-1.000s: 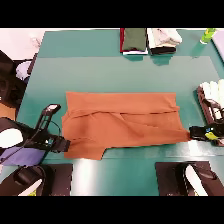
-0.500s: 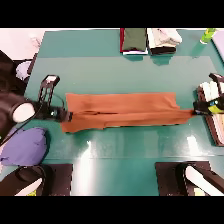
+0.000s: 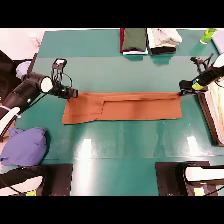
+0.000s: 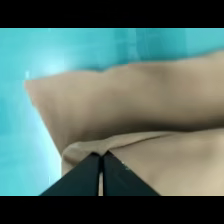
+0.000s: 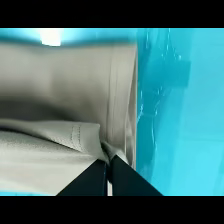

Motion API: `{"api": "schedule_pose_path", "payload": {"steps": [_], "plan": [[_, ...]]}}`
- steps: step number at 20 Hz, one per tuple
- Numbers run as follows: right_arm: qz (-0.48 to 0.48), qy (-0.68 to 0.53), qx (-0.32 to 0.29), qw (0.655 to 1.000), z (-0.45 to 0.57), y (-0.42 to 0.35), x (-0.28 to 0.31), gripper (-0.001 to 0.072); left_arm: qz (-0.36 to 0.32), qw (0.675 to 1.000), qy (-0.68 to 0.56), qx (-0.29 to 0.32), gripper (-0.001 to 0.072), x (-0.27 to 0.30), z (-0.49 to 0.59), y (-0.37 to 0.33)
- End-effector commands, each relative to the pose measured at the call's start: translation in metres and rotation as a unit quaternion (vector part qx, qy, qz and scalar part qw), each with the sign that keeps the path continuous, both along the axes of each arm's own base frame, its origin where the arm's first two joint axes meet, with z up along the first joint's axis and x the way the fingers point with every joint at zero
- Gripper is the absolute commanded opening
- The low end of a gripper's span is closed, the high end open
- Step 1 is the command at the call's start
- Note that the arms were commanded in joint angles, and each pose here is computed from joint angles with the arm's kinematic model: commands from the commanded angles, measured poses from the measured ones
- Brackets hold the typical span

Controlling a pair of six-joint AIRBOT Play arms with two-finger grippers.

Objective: Fold the shirts.

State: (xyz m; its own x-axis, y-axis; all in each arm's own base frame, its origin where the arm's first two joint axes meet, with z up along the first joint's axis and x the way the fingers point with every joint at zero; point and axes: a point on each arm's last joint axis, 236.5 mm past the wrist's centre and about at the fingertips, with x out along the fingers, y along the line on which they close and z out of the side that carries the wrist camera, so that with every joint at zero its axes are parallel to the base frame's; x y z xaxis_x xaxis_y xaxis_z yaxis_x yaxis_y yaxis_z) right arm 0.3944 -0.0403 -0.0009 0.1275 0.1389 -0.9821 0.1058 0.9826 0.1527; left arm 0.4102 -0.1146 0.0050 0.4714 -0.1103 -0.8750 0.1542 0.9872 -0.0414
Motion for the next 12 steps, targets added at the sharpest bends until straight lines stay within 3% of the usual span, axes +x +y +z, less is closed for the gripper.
{"api": "schedule_pose_path", "payload": {"steps": [1, 2, 3, 7, 8, 9, 10, 11, 12], "plan": [[-0.001, -0.007, 0.006, 1.000, -0.008, 0.004, 0.027, 0.0024, 0.002, 1.000, -0.021, -0.012, 0.0091, 0.023, -0.003, -0.004], [0.001, -0.017, 0.020, 1.000, -0.005, 0.009, 0.033, 0.0179, 0.003, 1.000, -0.020, -0.013, 0.0366, 0.022, -0.003, -0.004], [-0.004, -0.032, 0.030, 0.999, 0.000, 0.009, 0.040, 0.0342, 0.003, 1.000, -0.013, -0.011, 0.0510, 0.020, -0.002, -0.003], [-0.010, -0.035, 0.048, 0.998, 0.017, -0.004, 0.031, 0.0370, 0.004, 1.000, 0.031, -0.004, 0.0497, 0.005, 0.013, -0.003], [-0.013, -0.030, 0.048, 0.998, 0.015, -0.009, 0.022, 0.0433, 0.005, 0.999, 0.042, -0.012, 0.0497, 0.001, 0.013, -0.006], [-0.024, -0.023, 0.050, 0.998, 0.010, -0.015, 0.010, 0.0529, 0.005, 0.999, 0.049, -0.020, 0.0481, -0.002, 0.012, -0.009], [-0.035, -0.011, 0.054, 0.998, 0.002, -0.018, -0.002, 0.0586, 0.006, 0.998, 0.053, -0.031, 0.0264, -0.004, 0.012, -0.014], [-0.045, 0.002, 0.059, 0.997, -0.007, -0.021, -0.013, 0.0593, 0.002, 0.998, 0.054, -0.044, 0.0032, -0.004, 0.013, -0.020], [-0.056, 0.015, 0.070, 0.996, -0.019, -0.020, -0.024, 0.0594, -0.006, 0.997, 0.053, -0.062, 0.0023, -0.004, 0.015, -0.029]]}}
